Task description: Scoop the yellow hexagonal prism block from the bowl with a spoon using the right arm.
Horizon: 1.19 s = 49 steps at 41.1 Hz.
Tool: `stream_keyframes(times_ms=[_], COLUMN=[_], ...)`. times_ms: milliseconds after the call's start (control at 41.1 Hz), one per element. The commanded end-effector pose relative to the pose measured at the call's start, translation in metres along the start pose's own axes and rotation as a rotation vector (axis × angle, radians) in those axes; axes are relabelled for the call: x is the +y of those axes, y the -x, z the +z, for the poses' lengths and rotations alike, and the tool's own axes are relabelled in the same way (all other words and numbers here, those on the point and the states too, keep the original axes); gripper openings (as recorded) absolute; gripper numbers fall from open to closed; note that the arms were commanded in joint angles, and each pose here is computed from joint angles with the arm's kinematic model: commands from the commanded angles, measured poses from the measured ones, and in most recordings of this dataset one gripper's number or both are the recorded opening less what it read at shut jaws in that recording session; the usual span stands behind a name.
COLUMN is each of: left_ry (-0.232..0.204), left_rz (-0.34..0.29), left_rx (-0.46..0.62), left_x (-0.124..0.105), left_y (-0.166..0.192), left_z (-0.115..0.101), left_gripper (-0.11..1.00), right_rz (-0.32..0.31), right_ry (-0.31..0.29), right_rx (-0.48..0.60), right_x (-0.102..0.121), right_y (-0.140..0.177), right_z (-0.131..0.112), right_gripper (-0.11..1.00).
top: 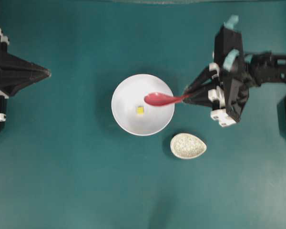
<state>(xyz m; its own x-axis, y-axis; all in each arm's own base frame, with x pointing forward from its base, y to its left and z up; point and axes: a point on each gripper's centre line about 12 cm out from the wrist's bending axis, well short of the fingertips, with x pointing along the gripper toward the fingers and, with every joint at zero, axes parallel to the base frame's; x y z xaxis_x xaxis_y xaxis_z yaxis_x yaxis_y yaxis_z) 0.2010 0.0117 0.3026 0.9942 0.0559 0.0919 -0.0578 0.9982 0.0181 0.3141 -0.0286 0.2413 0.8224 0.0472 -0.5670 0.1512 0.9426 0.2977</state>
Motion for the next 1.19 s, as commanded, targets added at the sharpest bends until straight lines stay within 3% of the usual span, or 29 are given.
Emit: stream_keyframes(times_ms=[0,413,632,802,924,1167], left_ry=[0.0,0.0,-0.002,-0.003,-0.003,-0.003], left_rz=[0.003,0.003,0.003,0.003,0.003,0.003], left_rx=[-0.023,-0.012,-0.006,-0.003,-0.003,-0.001], left_x=[0.001,0.001,0.001,0.001,0.001,0.001], left_y=[-0.003,-0.003,-0.003,-0.003,-0.003,-0.003], left_z=[0.01,0.009,0.008,0.008,0.008,0.007], left_gripper=[0.02,0.02,0.02,0.02,0.02,0.02], right_rz=[0.028,0.061,0.023,-0.032,-0.037,-0.058], right_ry=[-0.004,-0.139,-0.171,-0.131,-0.051,0.064], right_rx=[-0.011,0.18,0.341,0.464,0.529,0.555], right_x=[0.003,-0.006,-0.008,-0.007,0.005,0.021], right_y=[0.008,-0.008,-0.018,-0.025,-0.034,-0.046], right_z=[0.024,0.051,0.057,0.057,0.056,0.057], right_gripper=[0.24,0.24,0.24,0.24,0.24,0.24])
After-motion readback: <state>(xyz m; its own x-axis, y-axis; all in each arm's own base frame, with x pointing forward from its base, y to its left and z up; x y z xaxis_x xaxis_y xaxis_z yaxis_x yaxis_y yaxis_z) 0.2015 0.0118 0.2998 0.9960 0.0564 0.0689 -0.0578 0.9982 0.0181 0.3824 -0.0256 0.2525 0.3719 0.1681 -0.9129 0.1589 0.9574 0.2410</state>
